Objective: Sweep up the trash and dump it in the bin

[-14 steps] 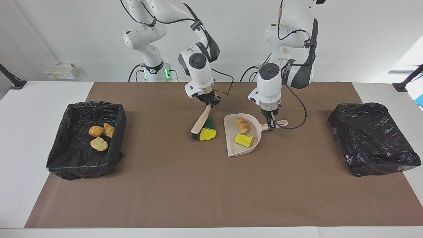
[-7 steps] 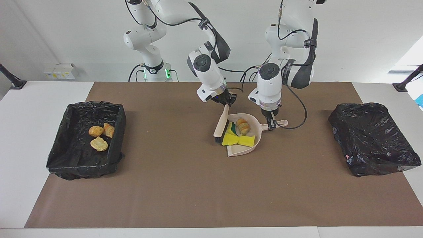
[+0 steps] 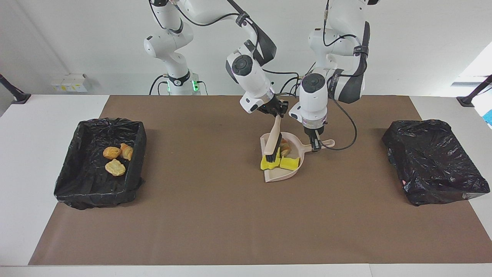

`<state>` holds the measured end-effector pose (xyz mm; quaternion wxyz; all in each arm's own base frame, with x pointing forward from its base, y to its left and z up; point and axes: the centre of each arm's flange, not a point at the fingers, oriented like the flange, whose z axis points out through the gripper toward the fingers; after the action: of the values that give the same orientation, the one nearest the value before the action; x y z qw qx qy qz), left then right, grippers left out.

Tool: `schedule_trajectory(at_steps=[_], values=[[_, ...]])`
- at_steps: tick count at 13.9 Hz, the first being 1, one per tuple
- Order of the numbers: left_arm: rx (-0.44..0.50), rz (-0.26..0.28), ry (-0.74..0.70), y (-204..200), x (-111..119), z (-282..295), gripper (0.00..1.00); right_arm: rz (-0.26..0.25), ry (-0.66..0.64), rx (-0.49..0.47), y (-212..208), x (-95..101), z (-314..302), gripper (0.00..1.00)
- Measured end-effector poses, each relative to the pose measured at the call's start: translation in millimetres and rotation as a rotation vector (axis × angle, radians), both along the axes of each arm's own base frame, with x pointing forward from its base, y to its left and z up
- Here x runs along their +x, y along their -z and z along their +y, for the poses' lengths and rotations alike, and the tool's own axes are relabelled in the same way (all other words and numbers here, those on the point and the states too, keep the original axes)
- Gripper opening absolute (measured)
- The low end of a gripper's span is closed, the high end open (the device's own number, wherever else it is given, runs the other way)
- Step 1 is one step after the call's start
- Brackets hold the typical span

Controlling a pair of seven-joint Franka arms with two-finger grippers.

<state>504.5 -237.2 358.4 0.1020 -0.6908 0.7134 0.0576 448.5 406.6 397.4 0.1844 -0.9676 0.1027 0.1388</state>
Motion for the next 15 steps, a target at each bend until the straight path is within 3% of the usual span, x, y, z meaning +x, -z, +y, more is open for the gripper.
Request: schedule_trajectory(at_steps=[4, 8, 11, 15], values=[[-0.001, -0.001, 0.0, -0.1, 0.1, 0.0, 0.31, -0.02, -0.205, -0.153, -16.9, 8.2, -50.1, 0.25], [-0.001, -0.002, 0.0, -0.2, 0.2, 0.0, 0.31, 0.038, -0.311, -0.251, -15.3, 1.4, -74.0, 0.25], [-0.001, -0.003, -0.005, -0.3, 0.1, 0.1, 0.31, 0.077, -0.386, -0.326, -18.2, -14.1, -79.4, 0.25], [0.01, -0.016, -0.081, -19.6, -0.2, 14.3, 0.31, 0.106, -0.45, -0.356, -19.0, -45.5, -72.0, 0.25]])
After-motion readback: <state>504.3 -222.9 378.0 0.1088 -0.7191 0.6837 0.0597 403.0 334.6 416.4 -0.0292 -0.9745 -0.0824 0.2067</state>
